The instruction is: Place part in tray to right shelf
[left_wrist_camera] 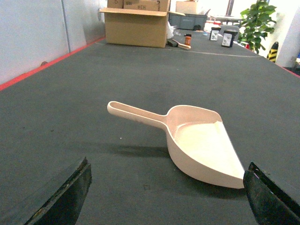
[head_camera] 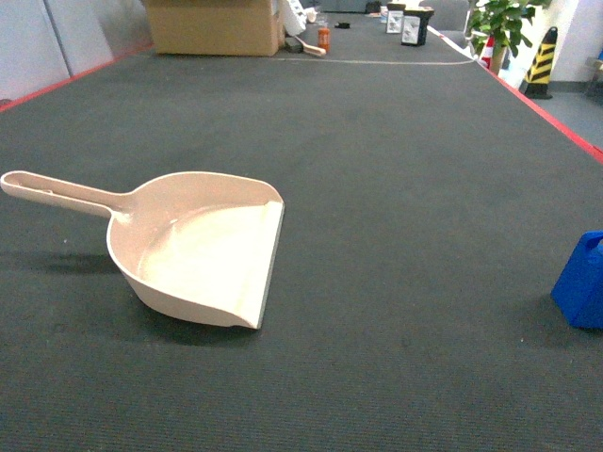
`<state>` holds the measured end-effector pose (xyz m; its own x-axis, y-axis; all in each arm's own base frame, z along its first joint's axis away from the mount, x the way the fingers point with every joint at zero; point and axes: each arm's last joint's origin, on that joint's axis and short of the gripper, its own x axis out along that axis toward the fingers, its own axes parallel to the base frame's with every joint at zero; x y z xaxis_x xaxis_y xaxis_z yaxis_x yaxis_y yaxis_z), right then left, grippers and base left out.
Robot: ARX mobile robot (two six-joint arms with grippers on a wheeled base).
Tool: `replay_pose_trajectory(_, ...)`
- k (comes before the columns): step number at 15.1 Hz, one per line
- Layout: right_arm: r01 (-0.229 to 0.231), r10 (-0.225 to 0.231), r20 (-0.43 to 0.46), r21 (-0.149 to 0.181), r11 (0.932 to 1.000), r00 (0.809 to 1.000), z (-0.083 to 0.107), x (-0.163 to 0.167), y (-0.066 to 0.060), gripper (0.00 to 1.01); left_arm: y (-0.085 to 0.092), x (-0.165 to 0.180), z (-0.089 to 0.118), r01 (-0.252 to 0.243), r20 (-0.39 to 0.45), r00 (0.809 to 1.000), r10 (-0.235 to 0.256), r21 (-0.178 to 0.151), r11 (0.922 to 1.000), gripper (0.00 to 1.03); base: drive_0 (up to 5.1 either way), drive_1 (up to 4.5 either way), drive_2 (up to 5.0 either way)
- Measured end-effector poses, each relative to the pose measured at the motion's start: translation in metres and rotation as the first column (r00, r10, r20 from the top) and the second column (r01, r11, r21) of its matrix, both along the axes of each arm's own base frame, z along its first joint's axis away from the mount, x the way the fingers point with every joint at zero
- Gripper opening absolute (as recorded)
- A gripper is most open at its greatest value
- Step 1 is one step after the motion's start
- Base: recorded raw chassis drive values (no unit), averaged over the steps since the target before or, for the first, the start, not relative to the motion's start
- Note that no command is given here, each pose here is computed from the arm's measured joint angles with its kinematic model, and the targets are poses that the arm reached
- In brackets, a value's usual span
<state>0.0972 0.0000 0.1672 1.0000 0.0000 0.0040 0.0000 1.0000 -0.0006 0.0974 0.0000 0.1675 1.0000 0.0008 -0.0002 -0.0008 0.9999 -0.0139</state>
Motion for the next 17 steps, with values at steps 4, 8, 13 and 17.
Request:
replay_pose_trajectory(4,0.0,0.0,0.0,0.0,1.0,1.0,0.0,0.0,0.0,0.98,0.0,0.0,0.0,0.0,0.0,1.0,0.0,0.0,1.0,0.98,0.0,0.0,0.0)
replay_pose_trajectory(8,0.0,0.0,0.0,0.0,1.0,1.0,0.0,0.0,0.0,0.98,0.0,0.0,0.0,0.0,0.0,1.0,0.0,0.0,1.0,0.98,0.0,0.0,0.0)
replay_pose_trajectory(13,0.0,0.0,0.0,0.0,1.0,1.0,0.0,0.0,0.0,0.98,0.0,0.0,0.0,0.0,0.0,1.0,0.0,0.0,1.0,0.98,0.0,0.0,0.0)
replay_pose_trajectory(17,0.0,0.0,0.0,0.0,1.0,1.0,0.0,0.0,0.0,0.98,0.0,0.0,0.0,0.0,0.0,1.0,0.0,0.0,1.0,0.98,0.0,0.0,0.0)
